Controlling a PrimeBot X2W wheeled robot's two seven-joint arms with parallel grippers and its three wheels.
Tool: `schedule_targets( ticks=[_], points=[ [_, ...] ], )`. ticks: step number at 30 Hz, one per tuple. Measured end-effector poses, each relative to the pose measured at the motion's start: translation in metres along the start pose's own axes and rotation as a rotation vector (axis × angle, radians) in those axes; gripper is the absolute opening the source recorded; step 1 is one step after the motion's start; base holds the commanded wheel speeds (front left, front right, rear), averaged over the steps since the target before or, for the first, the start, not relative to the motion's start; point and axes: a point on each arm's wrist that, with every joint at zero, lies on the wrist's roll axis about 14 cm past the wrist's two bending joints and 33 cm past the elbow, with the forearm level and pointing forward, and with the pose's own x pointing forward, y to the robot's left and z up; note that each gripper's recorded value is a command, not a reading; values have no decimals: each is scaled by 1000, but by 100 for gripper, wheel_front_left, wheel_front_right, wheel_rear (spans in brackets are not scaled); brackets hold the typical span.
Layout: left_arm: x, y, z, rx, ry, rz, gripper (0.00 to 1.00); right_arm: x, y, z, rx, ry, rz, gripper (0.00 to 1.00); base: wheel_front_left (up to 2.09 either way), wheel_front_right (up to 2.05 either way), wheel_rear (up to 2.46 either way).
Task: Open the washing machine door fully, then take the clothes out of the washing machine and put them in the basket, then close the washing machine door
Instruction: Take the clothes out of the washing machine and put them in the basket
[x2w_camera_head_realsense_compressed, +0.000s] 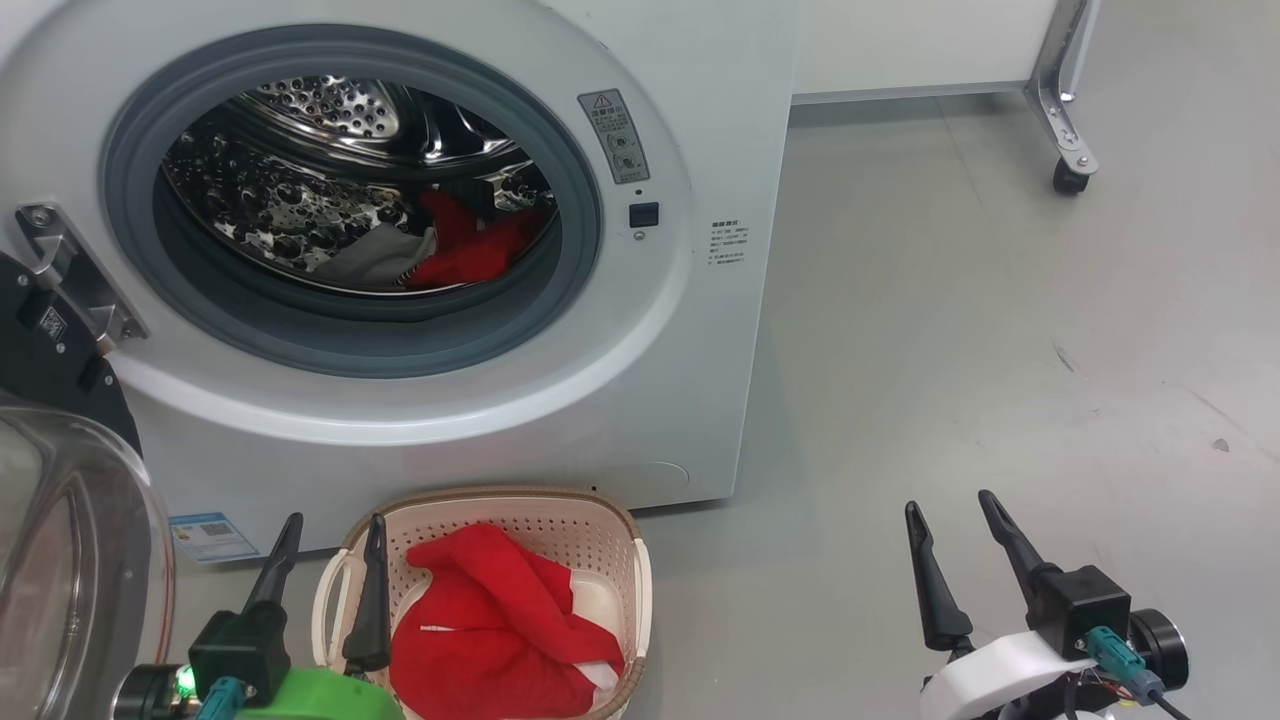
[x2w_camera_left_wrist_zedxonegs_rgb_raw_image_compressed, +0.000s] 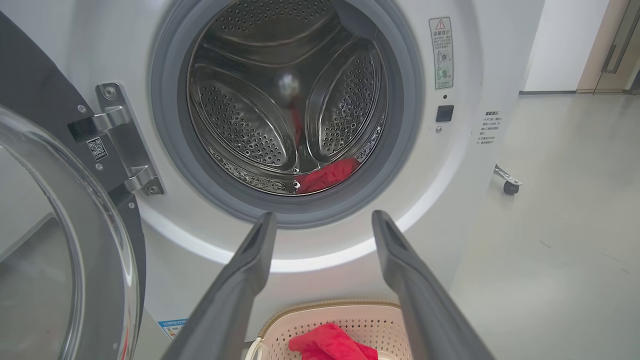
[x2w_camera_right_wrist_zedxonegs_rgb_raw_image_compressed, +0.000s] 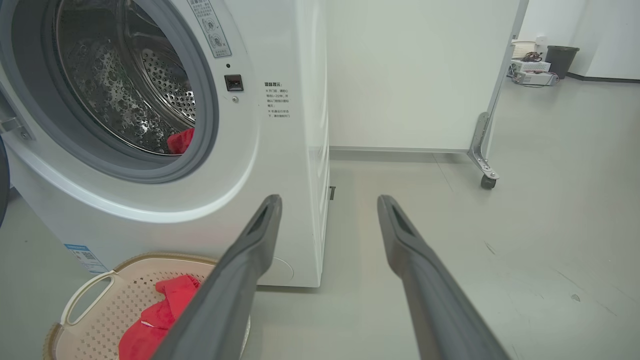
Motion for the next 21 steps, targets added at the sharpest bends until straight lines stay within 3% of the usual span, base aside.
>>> schedule_targets(
  ticks=[21],
  points=[
    [-2, -2, -5, -5, 44, 10, 100, -4, -1, -2, 6, 14, -6, 100, 0, 0, 0]
  ],
)
